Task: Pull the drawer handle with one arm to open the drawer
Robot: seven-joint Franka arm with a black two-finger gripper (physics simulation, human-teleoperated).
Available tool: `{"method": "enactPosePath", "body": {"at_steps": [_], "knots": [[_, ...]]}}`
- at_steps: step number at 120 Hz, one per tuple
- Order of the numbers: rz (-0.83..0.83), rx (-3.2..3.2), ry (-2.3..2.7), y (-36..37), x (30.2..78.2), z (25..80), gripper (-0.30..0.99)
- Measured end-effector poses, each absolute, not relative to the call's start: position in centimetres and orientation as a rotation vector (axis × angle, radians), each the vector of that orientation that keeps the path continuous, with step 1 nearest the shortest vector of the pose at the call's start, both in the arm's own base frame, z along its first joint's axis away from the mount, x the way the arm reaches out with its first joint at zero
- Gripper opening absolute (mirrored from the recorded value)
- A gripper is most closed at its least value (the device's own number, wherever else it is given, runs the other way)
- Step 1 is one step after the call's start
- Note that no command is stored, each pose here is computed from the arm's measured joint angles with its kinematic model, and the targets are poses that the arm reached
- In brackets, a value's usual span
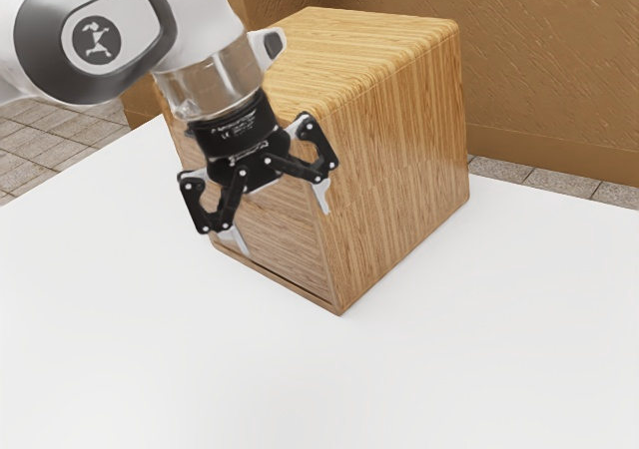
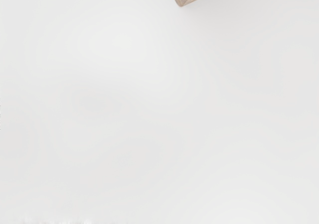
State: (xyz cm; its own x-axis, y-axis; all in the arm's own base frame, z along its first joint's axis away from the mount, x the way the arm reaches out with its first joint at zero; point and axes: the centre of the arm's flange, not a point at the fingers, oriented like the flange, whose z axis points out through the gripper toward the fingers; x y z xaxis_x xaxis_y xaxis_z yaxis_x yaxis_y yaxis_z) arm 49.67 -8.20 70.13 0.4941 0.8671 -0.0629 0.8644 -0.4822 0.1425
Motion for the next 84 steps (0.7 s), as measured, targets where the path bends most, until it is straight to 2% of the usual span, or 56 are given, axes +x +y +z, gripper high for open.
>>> {"method": "enactPosePath", "body": {"at_steps": [33, 56, 70, 84], "knots": [[-0.002, 2.43, 1.734, -7.7, 49.5, 70.5, 0.69], [0.039, 2.332, 2.046, -1.9, 48.8, 70.7, 0.69], [0.082, 2.182, 2.238, 3.2, 43.0, 71.5, 0.69], [0.12, 1.983, 2.41, 9.7, 41.3, 69.2, 0.69]]}}
